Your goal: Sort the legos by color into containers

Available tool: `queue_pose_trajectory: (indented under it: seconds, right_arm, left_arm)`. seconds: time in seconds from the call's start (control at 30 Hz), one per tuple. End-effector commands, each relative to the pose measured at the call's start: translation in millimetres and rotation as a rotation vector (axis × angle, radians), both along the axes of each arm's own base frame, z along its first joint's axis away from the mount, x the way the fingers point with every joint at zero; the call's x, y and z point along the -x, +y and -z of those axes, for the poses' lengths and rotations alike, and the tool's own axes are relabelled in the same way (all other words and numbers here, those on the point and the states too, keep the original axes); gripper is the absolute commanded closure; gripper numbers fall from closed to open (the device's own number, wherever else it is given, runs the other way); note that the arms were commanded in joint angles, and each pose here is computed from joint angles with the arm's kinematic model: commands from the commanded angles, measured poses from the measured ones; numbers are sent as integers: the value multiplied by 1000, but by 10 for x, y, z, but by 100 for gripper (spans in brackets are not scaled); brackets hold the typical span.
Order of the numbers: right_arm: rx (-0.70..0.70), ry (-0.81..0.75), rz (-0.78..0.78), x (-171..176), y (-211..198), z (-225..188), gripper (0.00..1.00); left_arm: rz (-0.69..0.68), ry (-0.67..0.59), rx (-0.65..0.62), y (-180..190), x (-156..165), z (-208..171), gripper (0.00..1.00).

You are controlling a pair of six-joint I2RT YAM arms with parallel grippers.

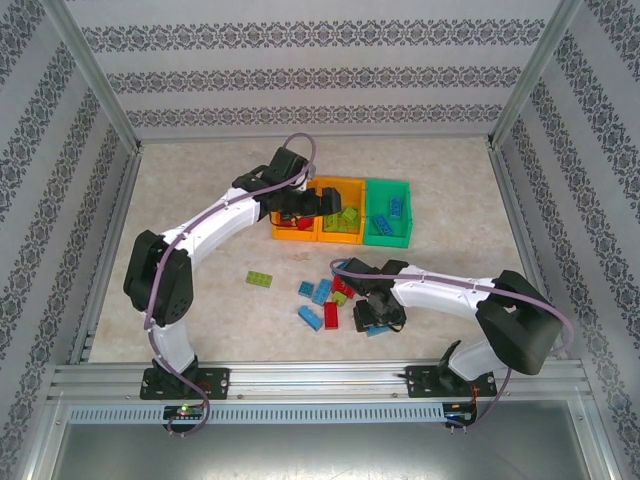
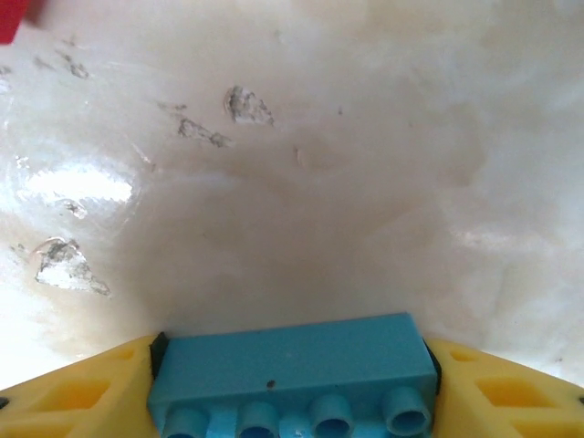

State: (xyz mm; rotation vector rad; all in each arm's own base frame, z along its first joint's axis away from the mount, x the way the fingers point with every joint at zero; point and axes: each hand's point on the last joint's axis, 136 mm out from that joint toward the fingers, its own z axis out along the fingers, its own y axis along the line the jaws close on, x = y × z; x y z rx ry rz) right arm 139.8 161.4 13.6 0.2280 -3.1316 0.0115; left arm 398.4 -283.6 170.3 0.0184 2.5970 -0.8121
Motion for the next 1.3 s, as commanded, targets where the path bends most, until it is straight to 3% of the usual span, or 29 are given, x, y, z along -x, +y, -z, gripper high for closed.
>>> queue_pose_trajectory:
  seconds: [0.0, 0.2, 0.33, 0.43, 0.7, 0.87, 1.1, 1.27]
  right_arm:
    - [13, -1, -1, 19, -46, 64, 45]
    - [-169, -143, 111, -342, 11, -330, 49]
    - [-373, -273, 217, -865, 20, -788, 51]
    - [-449, -357, 274, -1264, -70, -1090, 51]
    - [-465, -445, 400, -2138, -324, -1282, 52]
    - [-403, -468, 443, -2560, -465, -1260, 50]
    - [-294, -454, 438, -2917, -598, -1101, 44]
    - [-268, -441, 462, -3009, -688, -984, 39]
  left_arm:
    - [-58, -46, 12, 202, -52, -160, 0]
    - [-58, -55, -48, 434, 84, -105, 0]
    - [-51, -44, -138, 611, 246, 28, 0]
    - [-54, -37, -177, 724, 379, 139, 0]
    - [-46, 7, -227, 864, 717, 414, 0]
    - [7, 35, -260, 804, 962, 584, 0]
    - [86, 97, -301, 679, 1302, 864, 0]
    - [122, 133, -303, 556, 1415, 985, 5]
